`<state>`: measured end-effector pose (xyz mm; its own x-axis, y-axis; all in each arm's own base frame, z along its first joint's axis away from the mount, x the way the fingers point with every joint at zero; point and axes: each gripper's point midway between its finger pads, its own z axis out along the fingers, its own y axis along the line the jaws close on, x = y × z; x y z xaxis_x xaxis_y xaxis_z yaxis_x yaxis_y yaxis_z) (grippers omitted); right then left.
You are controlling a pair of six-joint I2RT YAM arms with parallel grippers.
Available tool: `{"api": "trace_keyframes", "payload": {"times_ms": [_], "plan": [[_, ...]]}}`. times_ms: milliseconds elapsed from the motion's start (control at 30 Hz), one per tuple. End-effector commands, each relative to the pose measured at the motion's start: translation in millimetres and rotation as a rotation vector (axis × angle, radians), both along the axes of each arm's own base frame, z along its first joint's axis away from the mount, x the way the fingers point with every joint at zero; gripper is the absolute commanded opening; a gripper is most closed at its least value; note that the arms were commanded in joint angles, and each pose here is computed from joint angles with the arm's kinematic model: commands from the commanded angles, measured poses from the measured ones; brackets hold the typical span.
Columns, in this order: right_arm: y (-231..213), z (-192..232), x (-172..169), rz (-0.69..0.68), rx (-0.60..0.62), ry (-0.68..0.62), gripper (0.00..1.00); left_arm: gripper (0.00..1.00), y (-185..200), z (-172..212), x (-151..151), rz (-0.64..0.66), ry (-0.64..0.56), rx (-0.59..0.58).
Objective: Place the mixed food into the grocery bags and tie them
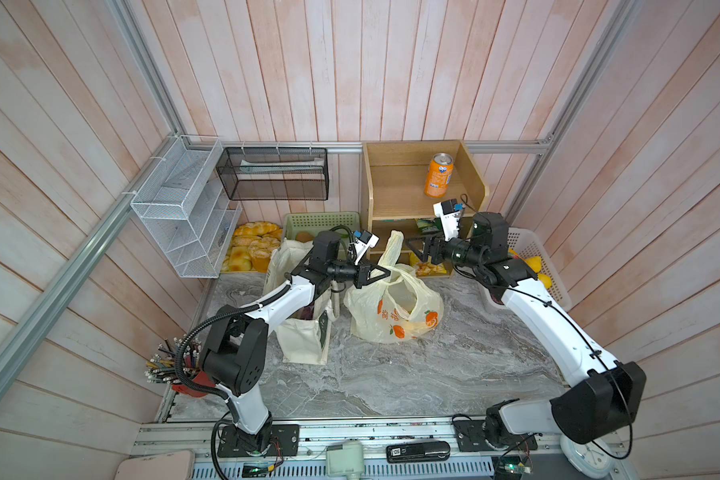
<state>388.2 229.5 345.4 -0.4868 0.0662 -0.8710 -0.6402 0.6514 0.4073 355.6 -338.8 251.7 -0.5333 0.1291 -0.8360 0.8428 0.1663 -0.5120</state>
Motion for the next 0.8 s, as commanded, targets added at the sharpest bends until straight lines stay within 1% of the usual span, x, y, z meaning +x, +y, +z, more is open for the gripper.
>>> {"api": "trace_keyframes", "payload": {"times_ms": [0, 367, 433, 533, 567, 600, 667, 700, 733, 767], "plan": [[13.6, 3.4, 10.1, 0.041, 0.071, 0.055, 0.73, 0.0, -1.8, 12.8, -5.1, -0.006, -0.052, -0.013], [31.8, -7.7, 29.2, 0.095, 0.153, 0.108, 0.73, 0.0, -6.2, 16.0, -9.1, -0.024, -0.056, -0.018], [35.5, -10.0, 30.9, 0.112, 0.164, 0.122, 0.71, 0.0, -7.3, 15.9, -9.5, -0.028, -0.056, -0.018], [40.7, -14.1, 32.7, 0.139, 0.179, 0.141, 0.65, 0.0, -8.1, 16.9, -9.7, -0.031, -0.057, -0.02], [42.3, -15.4, 32.6, 0.148, 0.185, 0.147, 0.6, 0.0, -9.1, 17.1, -10.3, -0.033, -0.057, -0.02], [42.9, -16.5, 32.6, 0.154, 0.19, 0.152, 0.52, 0.0, -8.8, 17.6, -9.9, -0.032, -0.058, -0.021], [43.1, -15.1, 31.3, 0.162, 0.196, 0.149, 0.3, 0.0, -9.4, 17.6, -10.4, -0.032, -0.054, -0.021], [41.9, -12.9, 30.6, 0.16, 0.199, 0.143, 0.2, 0.0, -9.9, 17.5, -10.4, -0.032, -0.052, -0.022], [39.6, -9.1, 29.5, 0.158, 0.204, 0.133, 0.08, 0.0, -9.3, 17.5, -9.3, -0.028, -0.048, -0.023], [36.1, -4.8, 28.1, 0.153, 0.21, 0.124, 0.0, 0.0, -8.4, 16.2, -7.5, -0.021, -0.042, -0.022]]}}
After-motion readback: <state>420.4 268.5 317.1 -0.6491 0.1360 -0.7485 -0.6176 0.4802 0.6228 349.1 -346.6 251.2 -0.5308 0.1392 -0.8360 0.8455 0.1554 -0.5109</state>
